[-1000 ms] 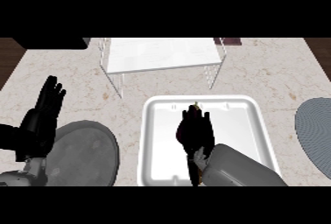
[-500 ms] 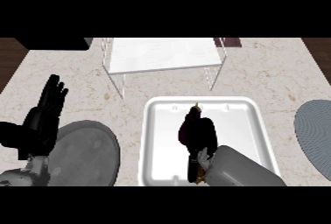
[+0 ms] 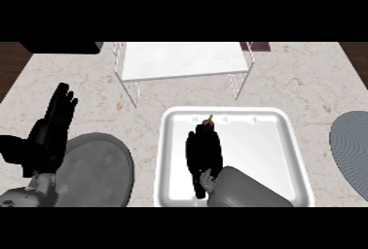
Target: Pick the sweet potato from the tray and place it in the tiered shelf
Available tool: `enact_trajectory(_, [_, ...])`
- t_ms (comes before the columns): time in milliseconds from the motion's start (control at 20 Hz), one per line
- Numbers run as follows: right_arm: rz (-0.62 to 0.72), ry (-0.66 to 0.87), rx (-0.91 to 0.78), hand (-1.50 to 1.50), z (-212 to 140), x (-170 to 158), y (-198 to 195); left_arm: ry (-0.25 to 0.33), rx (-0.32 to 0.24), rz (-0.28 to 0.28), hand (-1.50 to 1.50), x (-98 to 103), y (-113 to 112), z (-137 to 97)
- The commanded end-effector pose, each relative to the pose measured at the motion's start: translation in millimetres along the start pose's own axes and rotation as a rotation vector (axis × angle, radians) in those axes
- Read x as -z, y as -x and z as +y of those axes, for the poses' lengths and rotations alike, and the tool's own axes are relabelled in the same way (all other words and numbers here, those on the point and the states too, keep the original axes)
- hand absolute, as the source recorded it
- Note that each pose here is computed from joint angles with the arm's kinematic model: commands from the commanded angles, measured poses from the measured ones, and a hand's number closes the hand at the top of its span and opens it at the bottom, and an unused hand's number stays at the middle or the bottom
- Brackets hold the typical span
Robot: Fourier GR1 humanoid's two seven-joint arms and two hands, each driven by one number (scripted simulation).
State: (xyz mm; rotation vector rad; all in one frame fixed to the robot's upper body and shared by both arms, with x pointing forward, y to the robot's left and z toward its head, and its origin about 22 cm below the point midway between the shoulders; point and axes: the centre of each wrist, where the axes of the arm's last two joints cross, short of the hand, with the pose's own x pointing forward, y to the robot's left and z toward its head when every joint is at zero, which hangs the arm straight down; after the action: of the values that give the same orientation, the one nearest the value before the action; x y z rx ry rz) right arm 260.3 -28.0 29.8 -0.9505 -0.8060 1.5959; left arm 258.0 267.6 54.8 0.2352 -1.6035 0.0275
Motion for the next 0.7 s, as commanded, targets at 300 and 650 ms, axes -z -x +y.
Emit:
enact_trajectory(300, [-0.084, 0.131, 0.502, 1.50, -45.3, -33.5, -38.0, 0.008, 0.007, -0.018, 0.00, 12.1, -2.5, -1.3])
enact_trajectory(650, [-0.131, 0.408, 0.839, 1.50, -109.8, -68.7, -31.0, 0.024, -0.008, -0.002, 0.00, 7.1, -4.4, -17.3])
